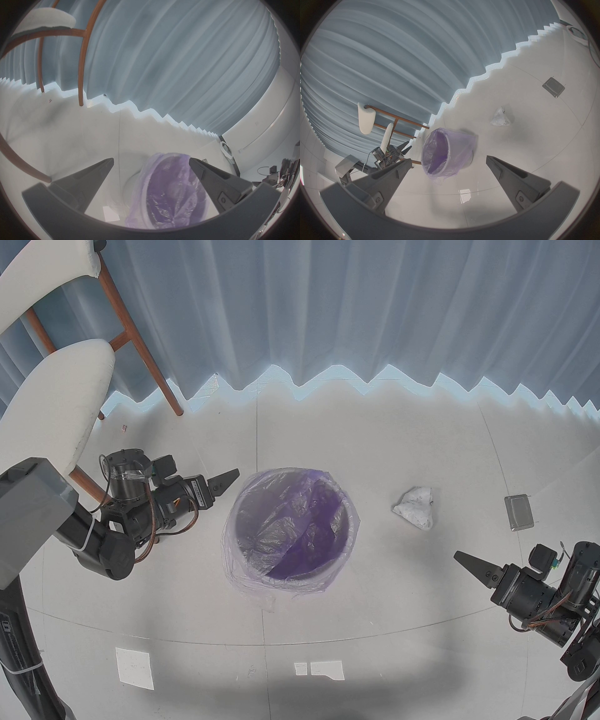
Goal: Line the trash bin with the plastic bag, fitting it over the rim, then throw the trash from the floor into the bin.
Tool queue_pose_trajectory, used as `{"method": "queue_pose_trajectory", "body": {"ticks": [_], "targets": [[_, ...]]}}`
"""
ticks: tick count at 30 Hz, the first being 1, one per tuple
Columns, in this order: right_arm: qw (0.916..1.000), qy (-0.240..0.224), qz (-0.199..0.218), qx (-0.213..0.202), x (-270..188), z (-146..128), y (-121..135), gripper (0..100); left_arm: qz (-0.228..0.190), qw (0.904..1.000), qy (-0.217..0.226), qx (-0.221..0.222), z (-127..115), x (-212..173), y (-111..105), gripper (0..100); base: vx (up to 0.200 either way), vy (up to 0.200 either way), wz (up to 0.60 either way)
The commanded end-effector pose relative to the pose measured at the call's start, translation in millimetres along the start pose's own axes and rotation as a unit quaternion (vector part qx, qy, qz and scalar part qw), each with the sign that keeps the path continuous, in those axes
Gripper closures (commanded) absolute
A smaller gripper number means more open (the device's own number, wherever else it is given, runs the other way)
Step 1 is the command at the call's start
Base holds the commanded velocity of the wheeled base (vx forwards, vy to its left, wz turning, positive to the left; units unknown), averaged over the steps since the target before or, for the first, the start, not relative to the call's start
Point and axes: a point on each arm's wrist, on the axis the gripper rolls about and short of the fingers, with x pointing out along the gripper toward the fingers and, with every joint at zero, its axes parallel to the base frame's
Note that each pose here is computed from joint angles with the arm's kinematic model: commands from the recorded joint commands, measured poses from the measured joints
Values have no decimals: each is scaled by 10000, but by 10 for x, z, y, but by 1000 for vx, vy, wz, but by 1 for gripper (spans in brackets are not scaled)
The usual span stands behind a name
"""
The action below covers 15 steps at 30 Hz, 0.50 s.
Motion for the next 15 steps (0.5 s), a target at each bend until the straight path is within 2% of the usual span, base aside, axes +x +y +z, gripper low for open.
{"method": "queue_pose_trajectory", "body": {"ticks": [1,5,8,15], "targets": [[9999,98,-33,18,-30,-40,-6,0,91,9995,285,-46,-203,217,148,0,0,0,0],[9999,158,15,20,-25,-62,16,0,110,9993,348,-36,-271,284,193,0,0,0,0],[9997,227,4,-9,-11,-118,66,0,130,9988,442,150,-363,335,233,0,0,0,0],[9992,395,62,70,2,-212,152,0,126,9988,435,198,-392,385,259,0,0,0,0]]}}
